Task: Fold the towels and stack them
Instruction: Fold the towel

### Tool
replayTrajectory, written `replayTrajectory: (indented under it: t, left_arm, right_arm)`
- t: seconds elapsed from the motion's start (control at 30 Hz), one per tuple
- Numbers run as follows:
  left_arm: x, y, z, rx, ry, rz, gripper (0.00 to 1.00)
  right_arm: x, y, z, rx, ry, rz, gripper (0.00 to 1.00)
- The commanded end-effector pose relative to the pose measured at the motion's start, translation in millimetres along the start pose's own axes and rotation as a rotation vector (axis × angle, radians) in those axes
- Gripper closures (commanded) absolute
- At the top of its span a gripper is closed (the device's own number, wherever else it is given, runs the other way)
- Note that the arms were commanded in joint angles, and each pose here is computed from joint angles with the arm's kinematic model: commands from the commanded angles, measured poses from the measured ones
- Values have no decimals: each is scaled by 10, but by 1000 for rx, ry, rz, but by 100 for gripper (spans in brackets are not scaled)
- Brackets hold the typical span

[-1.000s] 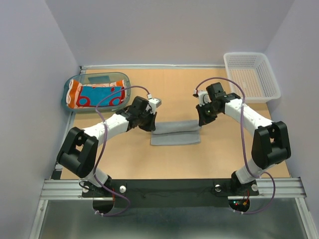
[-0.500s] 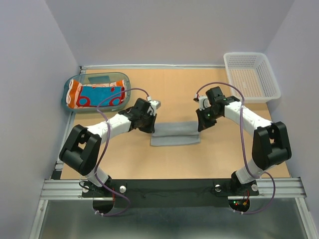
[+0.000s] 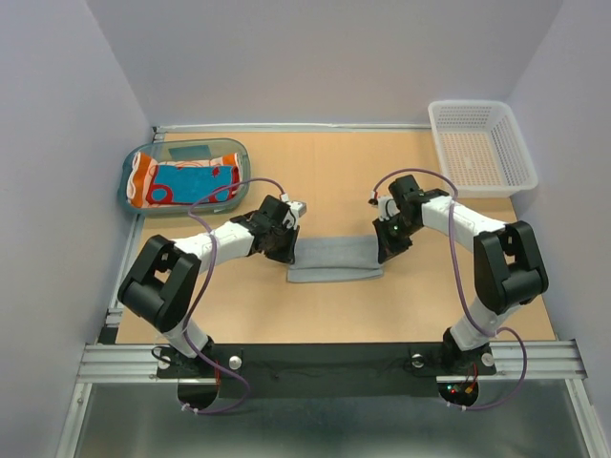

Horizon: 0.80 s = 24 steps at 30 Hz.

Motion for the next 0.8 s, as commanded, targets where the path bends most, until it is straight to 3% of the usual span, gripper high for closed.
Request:
replayTrajectory:
  t: [0.0,0.43,0.77]
  left_arm:
    - [1,73,-12,-13,-7,16,100]
    - [-117,394,167,-98,-20,8,100]
    - [-120,279,-80,-45,1,2,100]
  right_arm:
    - [1,61,41,-33,7,-38,100]
    - [95,337,166,-141,22,-63,100]
    - [41,180,55,-78,-3,-64,99]
Point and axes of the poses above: each gripper's point midway between its finger pads, its own y axis back along the fingers, its own x axis along the line the jaws close on, z = x × y, the point moved 10 cm from there along y, back along the fingers, and after that the axes turned 5 degrees about y, right-handed, at the moved point
